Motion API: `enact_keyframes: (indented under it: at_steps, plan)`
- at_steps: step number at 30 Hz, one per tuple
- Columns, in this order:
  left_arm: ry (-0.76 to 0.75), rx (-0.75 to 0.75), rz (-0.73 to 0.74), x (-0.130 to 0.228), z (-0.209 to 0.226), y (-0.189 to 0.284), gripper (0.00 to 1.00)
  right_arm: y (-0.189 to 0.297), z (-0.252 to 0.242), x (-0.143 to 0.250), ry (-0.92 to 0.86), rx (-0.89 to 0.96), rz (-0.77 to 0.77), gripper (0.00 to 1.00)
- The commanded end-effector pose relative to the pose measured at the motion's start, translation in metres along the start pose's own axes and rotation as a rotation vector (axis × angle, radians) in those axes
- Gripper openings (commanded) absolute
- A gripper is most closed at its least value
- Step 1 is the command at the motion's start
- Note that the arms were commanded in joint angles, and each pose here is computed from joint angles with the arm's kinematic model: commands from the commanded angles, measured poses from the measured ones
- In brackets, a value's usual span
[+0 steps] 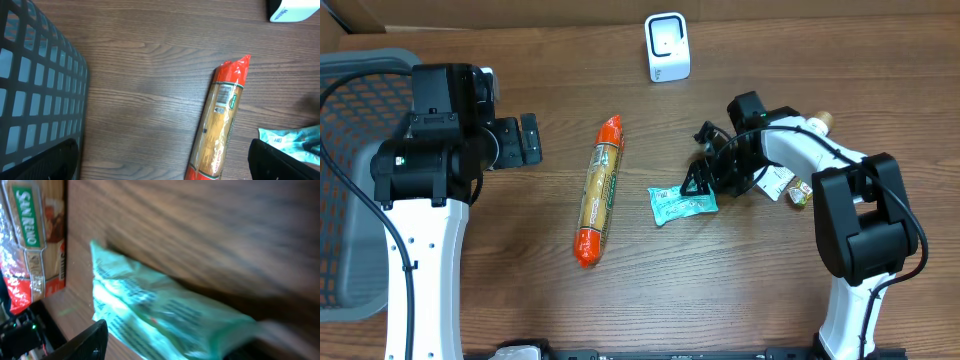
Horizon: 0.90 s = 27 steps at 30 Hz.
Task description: Scan the item barcode
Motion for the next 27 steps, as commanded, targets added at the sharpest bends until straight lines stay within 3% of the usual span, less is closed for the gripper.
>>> enact_keyframes:
  at_steps: [1, 6, 10, 17, 21, 27]
  plan:
    - [-0.027, -0.005, -0.018, -0.004, 0.0, 0.003, 0.99, -0.017, -0.01, 0.017, -0.031, 0.043, 0.067, 0.66]
    - [-0.027, -0.005, -0.018, -0.004, 0.0, 0.003, 0.99, -0.021, -0.019, 0.026, -0.079, 0.045, 0.084, 0.6]
    - [-0.027, -0.005, -0.018, -0.004, 0.0, 0.003, 1.0, -0.022, -0.025, 0.025, -0.132, 0.044, 0.061, 0.49]
    - [-0.027, -0.006, -0.018, -0.004, 0.0, 0.003, 1.0, -0.028, -0.026, 0.022, -0.172, 0.042, 0.023, 0.04]
    - [-0.027, -0.006, -0.018, -0.004, 0.0, 0.003, 0.99, -0.028, -0.024, 0.023, -0.175, 0.021, 0.029, 0.04]
    - [-0.027, -0.005, -0.018, -0.004, 0.0, 0.003, 1.0, -0.002, -0.009, 0.014, -0.125, -0.151, 0.003, 0.04]
Point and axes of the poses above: each gripper's point midway between its finger pads, its own y axis back along the fingers, its own z axis along the line the jaws close on, x = y × z, the point moved 10 cm from there along y, back along the fingers, and after that the axes turned 7 degrees about -y, right-handed, at the moved point
